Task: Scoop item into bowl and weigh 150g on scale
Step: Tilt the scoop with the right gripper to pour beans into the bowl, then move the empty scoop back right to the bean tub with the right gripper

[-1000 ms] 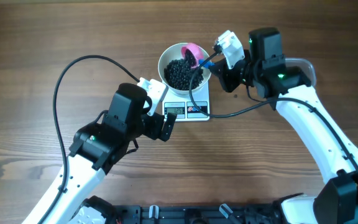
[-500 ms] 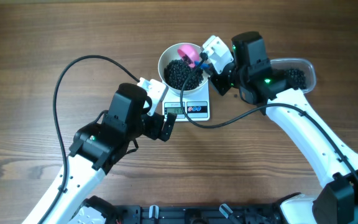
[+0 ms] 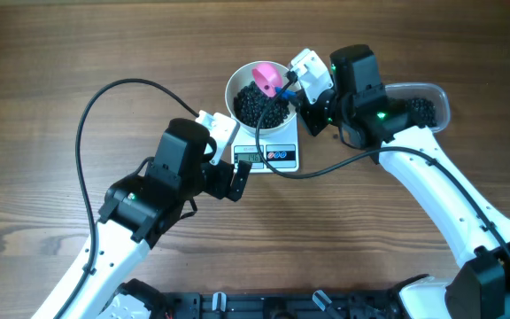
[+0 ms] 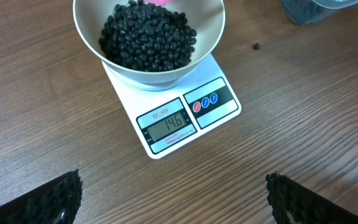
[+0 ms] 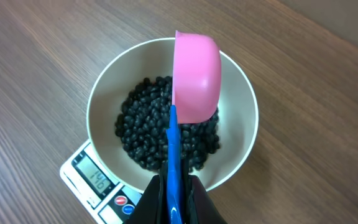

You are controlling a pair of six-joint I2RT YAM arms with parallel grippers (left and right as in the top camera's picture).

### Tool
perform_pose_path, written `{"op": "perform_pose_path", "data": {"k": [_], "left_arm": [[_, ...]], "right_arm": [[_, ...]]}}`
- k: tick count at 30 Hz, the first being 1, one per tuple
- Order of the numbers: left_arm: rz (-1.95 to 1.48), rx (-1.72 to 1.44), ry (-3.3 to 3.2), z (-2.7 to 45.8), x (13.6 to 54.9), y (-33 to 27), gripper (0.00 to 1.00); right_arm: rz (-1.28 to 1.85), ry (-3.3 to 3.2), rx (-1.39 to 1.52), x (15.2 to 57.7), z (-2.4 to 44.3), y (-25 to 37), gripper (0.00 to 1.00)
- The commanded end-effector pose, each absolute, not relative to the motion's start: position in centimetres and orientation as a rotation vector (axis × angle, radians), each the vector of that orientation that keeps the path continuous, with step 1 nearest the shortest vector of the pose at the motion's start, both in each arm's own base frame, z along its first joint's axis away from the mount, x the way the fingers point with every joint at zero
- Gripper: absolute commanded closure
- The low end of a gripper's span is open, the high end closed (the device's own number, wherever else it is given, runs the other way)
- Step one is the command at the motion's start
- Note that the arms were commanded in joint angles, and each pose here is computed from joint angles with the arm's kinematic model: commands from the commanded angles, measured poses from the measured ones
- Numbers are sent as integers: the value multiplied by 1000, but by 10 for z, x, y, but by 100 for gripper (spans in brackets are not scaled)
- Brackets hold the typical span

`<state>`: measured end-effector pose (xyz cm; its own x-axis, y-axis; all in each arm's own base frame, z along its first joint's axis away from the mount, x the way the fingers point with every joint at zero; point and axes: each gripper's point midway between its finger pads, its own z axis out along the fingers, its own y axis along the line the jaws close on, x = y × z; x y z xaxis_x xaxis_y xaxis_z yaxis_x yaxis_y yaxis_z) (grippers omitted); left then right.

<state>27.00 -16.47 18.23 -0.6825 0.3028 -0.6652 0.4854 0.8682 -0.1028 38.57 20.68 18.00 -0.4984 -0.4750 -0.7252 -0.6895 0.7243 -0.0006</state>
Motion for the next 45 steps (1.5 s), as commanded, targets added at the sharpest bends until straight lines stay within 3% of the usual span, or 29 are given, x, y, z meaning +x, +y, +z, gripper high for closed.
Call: {"op": "perform_pose_path", "data": {"k": [1, 4, 12, 15, 17, 21, 23, 24, 28, 33, 39, 41, 45], "left_arm": [[-369, 599, 2365, 181, 268, -168, 0], [-369, 599, 2365, 181, 268, -168, 0], [-369, 599, 2365, 181, 268, -168, 0], [-369, 599, 2365, 181, 268, -168, 0], [-369, 599, 2365, 181, 268, -168, 0], [-369, 599, 2365, 181, 268, -168, 0], [-369, 599, 2365, 181, 268, -168, 0], [-369, 599, 2365, 181, 268, -168, 0], [-369, 599, 2365, 181, 268, -168, 0], [-369, 599, 2365, 181, 268, -168, 0], [-369, 599, 2365, 181, 268, -168, 0], [-369, 600, 2365, 181, 268, -168, 0], [-369, 599, 2365, 181, 268, -168, 0]], "right_arm": [[488, 2224, -717, 383, 196, 212, 96], [558, 2258, -577, 386, 200, 213, 96], [605, 2183, -614, 390, 212, 223, 96], [340, 2056, -1105, 377, 191, 213, 96], [171, 2065, -1117, 387, 187, 196, 96], [353, 2066, -858, 398, 213, 211, 96], [370, 1964, -1120, 378, 207, 227, 96], [231, 1988, -1187, 379, 195, 214, 96], [205, 2140, -898, 393, 195, 197, 96], [266, 2073, -677, 409, 235, 182, 96], [76, 2023, -259, 419, 295, 32, 96], [7, 2056, -129, 410, 295, -18, 96], [34, 2075, 131, 405, 289, -61, 96]]}}
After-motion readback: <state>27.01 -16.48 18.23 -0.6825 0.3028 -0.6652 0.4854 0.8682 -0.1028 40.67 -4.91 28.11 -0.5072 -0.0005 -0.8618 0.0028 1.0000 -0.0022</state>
